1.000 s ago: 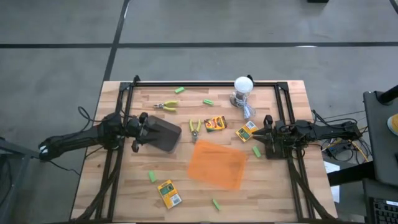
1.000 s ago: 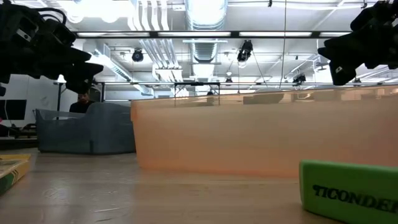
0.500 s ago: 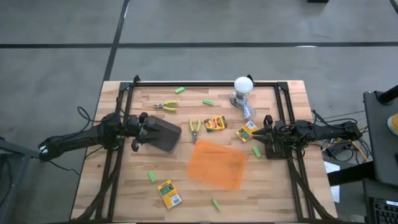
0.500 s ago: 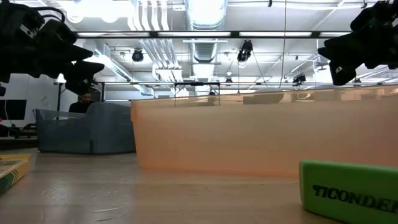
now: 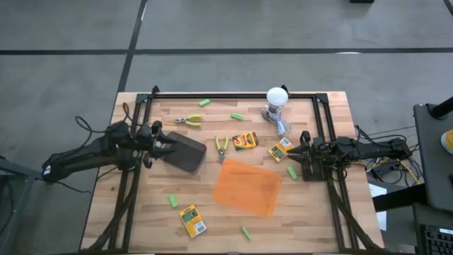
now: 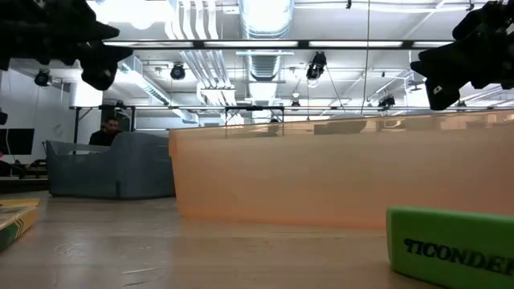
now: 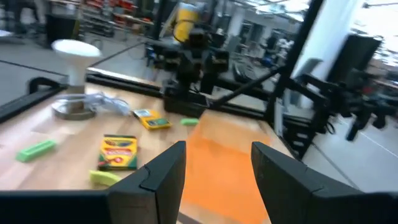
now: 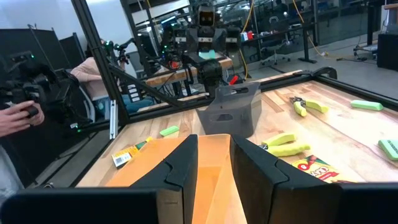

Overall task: Pick & Place School Supplies
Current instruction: Put the top pliers into the black bin

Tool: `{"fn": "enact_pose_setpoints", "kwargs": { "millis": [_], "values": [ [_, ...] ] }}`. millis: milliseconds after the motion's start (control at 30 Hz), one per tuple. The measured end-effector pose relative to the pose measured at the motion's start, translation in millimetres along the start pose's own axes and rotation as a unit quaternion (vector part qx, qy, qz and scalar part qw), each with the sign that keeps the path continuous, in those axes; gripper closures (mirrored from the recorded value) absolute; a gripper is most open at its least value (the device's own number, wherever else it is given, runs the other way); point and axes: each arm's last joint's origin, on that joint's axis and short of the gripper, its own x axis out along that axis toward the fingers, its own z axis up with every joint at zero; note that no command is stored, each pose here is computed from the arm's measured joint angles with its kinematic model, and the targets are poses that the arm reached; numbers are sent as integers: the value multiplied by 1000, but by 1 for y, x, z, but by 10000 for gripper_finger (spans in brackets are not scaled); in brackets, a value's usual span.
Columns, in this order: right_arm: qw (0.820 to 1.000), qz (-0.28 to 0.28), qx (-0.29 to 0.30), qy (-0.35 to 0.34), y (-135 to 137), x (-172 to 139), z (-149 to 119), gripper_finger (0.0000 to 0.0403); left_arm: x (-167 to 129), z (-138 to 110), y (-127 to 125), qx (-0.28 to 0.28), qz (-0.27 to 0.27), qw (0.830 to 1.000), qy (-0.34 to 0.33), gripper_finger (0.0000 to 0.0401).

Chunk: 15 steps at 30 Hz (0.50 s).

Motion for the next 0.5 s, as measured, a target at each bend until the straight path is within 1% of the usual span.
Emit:
{"fn": "enact_pose_setpoints", "kwargs": {
  "millis": [200,267,367,500],
  "values": [
    [1000,0,0,0,0,0,0,312,1,19,0,-15,86,995,52,213],
    [1000,0,0,0,0,0,0,312,2,31,-2,-4,102,993,62,213],
    [1000,0,0,0,0,0,0,312,5,49,-4,18,106,992,67,213],
    [1000,0,0,0,0,0,0,312,14,65,-4,38,124,988,78,213]
  ]
}}
